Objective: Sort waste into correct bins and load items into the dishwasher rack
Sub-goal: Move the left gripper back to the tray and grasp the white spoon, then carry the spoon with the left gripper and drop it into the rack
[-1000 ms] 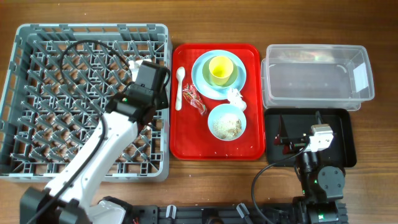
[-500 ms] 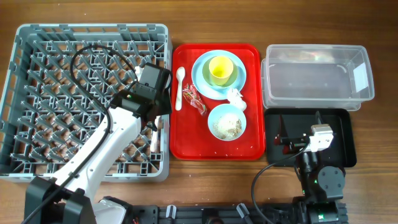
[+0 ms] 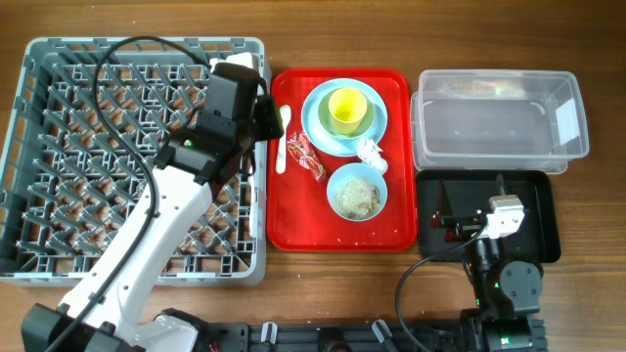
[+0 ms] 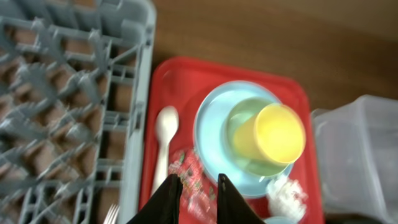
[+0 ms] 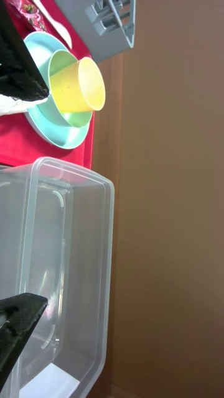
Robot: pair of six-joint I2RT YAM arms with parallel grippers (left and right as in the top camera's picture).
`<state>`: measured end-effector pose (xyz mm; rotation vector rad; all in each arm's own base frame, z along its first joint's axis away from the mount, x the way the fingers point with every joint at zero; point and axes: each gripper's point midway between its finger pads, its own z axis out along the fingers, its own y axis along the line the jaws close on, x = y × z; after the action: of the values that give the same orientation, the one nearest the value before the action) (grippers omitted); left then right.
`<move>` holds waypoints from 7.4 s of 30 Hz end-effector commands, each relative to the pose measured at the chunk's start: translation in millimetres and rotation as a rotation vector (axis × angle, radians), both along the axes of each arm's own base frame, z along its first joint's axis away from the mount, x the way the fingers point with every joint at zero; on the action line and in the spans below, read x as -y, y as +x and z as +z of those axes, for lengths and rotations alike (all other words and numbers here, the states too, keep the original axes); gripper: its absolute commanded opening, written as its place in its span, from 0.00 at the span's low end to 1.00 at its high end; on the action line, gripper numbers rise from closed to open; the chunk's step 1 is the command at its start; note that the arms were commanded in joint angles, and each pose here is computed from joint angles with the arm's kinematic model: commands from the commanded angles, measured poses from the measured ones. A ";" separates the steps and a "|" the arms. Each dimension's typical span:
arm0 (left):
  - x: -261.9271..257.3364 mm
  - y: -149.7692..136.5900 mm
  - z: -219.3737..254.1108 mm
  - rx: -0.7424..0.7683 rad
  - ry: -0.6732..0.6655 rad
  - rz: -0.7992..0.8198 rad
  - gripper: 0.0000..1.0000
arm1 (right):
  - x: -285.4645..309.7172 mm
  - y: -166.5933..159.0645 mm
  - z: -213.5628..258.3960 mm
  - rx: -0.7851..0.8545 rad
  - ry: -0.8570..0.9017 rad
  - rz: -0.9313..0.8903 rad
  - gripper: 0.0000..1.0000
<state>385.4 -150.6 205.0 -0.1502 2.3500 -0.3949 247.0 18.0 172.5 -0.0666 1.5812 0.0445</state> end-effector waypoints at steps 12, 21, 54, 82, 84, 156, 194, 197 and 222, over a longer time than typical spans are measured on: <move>33.0 43.7 -85.9 0.002 0.248 0.065 0.22 | -2.3 -0.2 1.3 0.007 -0.010 0.012 1.00; 38.7 35.9 -131.6 -0.068 0.357 0.054 0.16 | -2.3 -0.2 1.3 0.007 -0.010 0.012 1.00; 36.6 46.8 -149.2 -0.016 0.493 0.099 0.16 | -2.4 -0.2 1.2 0.007 -0.010 0.013 1.00; 21.8 39.8 -201.0 -0.173 0.475 0.060 0.12 | -2.4 -0.2 1.2 0.007 -0.009 0.012 1.00; 21.9 38.9 -201.6 -0.177 0.475 0.057 0.12 | -2.4 -0.2 1.2 0.007 -0.010 0.012 1.00; 37.9 -31.1 -220.7 -0.373 0.491 0.053 0.38 | -2.4 -0.2 1.2 0.007 -0.009 0.012 1.00; 42.7 -41.1 -207.0 -0.407 0.449 0.019 0.13 | -2.3 -0.2 1.3 0.007 -0.009 0.012 1.00; 40.7 -43.6 -207.8 -0.417 0.457 0.018 0.08 | -2.4 -0.2 1.3 0.007 -0.009 0.013 1.00; 44.7 -44.6 -202.6 -0.391 0.428 0.013 0.04 | -2.4 -0.2 1.2 0.007 -0.009 0.012 1.00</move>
<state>357.4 -192.9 16.7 -0.0630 2.6756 0.1969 247.0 18.0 172.5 -0.0666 1.5812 0.0445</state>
